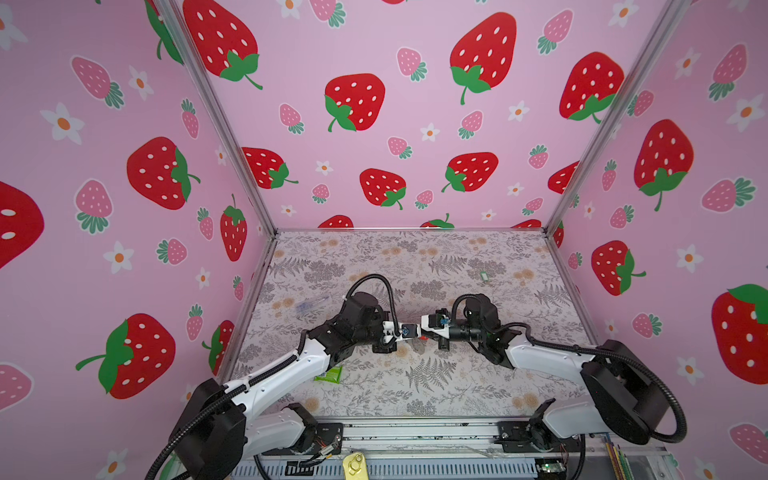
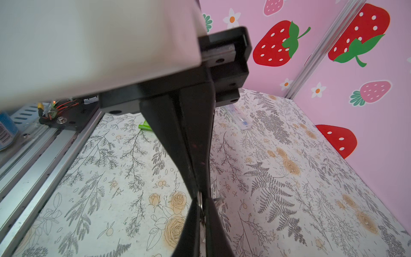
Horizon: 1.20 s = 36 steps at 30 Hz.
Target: Put the keys on the keyring
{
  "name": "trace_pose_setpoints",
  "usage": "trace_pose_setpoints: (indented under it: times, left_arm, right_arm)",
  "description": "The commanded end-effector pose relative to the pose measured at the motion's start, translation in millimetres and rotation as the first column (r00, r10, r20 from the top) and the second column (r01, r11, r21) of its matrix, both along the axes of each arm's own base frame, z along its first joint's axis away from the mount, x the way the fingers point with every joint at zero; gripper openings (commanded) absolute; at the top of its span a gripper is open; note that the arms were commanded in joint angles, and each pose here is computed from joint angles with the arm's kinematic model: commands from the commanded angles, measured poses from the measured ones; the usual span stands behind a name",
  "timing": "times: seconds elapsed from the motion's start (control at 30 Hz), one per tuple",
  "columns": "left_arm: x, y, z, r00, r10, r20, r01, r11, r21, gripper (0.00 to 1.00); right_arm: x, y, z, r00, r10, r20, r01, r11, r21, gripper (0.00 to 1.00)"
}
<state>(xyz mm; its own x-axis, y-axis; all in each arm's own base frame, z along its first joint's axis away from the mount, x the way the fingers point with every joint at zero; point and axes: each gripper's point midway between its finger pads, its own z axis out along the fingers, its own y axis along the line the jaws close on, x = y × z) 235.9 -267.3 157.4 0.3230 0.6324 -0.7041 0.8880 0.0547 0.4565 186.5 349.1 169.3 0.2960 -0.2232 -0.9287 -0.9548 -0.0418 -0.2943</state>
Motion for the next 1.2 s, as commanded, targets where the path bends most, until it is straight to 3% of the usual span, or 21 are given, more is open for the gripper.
trace_pose_setpoints:
  times: [0.0, 0.03, 0.17, 0.47, 0.73, 0.9, 0.97, 1.1, 1.17]
  left_arm:
    - [-3.0, -0.4, 12.1, 0.998, -0.014, -0.053, 0.009, 0.995, -0.102, 0.05]
    - [-1.9, 3.5, 12.0, 0.998, -0.001, -0.067, -0.009, 0.99, -0.144, 0.1]
    - [1.2, 12.5, 14.1, 0.995, 0.019, -0.093, -0.042, 0.967, -0.251, 0.12]
    - [0.7, 8.3, 12.2, 0.994, 0.004, -0.113, -0.038, 0.954, -0.298, 0.19]
    - [-2.7, 4.1, 9.9, 0.99, -0.032, -0.134, -0.011, 0.95, -0.311, 0.17]
    - [-2.5, 2.4, 12.3, 0.99, -0.045, -0.132, 0.001, 0.949, -0.315, 0.09]
    - [-1.8, 2.2, 16.6, 0.992, -0.044, -0.121, 0.004, 0.949, -0.315, 0.0]
    - [1.7, 5.3, 22.8, 0.995, -0.015, -0.101, -0.013, 0.963, -0.269, 0.0]
    - [3.0, 7.2, 23.0, 0.998, 0.006, -0.065, -0.02, 0.975, -0.219, 0.0]
  right_arm:
    - [1.3, 0.7, 4.7, 1.0, -0.011, -0.006, 0.011, 1.0, 0.021, 0.03]
    - [0.3, 0.8, 5.2, 1.0, -0.006, -0.014, 0.006, 0.999, 0.031, 0.02]
    - [-0.2, 2.9, 6.2, 0.999, 0.008, -0.036, -0.006, 0.999, 0.044, 0.02]
    - [-0.9, 4.9, 5.8, 0.998, 0.024, -0.059, -0.021, 0.999, 0.051, 0.0]
    - [0.2, 5.0, 9.7, 0.997, 0.019, -0.069, -0.014, 0.997, 0.072, 0.0]
    - [0.1, 4.8, 9.0, 0.997, 0.019, -0.075, -0.014, 0.997, 0.075, 0.0]
    - [0.8, 4.8, 9.3, 0.997, 0.015, -0.074, -0.009, 0.997, 0.073, 0.03]
    - [7.6, -1.1, 11.4, 0.998, -0.037, -0.042, 0.04, 0.997, 0.068, 0.2]
    - [12.5, -8.3, 15.4, 0.997, -0.073, -0.011, 0.074, 0.995, 0.067, 0.22]
